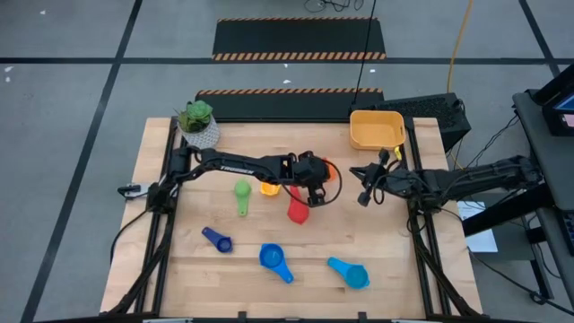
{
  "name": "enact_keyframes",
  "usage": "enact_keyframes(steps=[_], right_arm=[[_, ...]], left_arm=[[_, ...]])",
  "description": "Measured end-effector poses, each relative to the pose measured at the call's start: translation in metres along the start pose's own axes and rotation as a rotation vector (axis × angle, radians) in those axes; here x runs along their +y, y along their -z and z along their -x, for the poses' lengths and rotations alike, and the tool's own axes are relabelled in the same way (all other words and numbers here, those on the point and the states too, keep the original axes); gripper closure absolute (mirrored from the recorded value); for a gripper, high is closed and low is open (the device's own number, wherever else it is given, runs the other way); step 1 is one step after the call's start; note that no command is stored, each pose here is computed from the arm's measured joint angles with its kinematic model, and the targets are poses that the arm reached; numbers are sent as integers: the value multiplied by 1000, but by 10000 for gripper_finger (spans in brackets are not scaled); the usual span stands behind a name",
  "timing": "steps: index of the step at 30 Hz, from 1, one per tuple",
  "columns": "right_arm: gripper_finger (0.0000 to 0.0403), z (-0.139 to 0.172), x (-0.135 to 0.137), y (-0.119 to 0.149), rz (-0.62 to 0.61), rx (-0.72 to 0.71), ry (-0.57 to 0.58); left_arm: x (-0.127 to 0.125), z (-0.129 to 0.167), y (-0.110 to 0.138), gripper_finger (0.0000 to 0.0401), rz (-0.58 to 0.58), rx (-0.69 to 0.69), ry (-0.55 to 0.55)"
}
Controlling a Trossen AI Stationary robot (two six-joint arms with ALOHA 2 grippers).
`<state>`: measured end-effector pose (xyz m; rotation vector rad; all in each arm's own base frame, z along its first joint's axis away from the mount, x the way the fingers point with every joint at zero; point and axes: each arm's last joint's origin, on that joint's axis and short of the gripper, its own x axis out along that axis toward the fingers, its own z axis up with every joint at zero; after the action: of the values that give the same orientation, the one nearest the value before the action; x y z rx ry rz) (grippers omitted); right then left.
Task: Nest measuring cups in basket
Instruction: Put the orange measuring cup into the yellow bin
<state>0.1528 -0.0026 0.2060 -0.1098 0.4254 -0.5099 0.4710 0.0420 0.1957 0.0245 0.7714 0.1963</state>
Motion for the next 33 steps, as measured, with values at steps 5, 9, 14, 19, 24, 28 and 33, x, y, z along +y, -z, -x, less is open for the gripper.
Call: enact_keyframes(steps=[5,9,14,19,24,28,33], right_arm=[[334,-15,5,-3,-11,-18,1],[299,-27,10,2,19,27,-10],[269,-38,12,6,17,57,11],[261,-40,11,6,6,61,19],[262,-40,11,6,10,60,19],[262,-40,11,6,21,60,19],[263,-40,11,6,27,60,19]], left_arm=[[0,0,1,393,-37,9,-2],[1,0,2,383,-37,22,-2],[7,-1,5,391,-13,52,-11],[10,-3,9,386,-8,79,-17],[14,-6,14,371,-2,112,-23],[16,-7,14,369,5,115,-28],[17,-7,15,367,19,111,-29]])
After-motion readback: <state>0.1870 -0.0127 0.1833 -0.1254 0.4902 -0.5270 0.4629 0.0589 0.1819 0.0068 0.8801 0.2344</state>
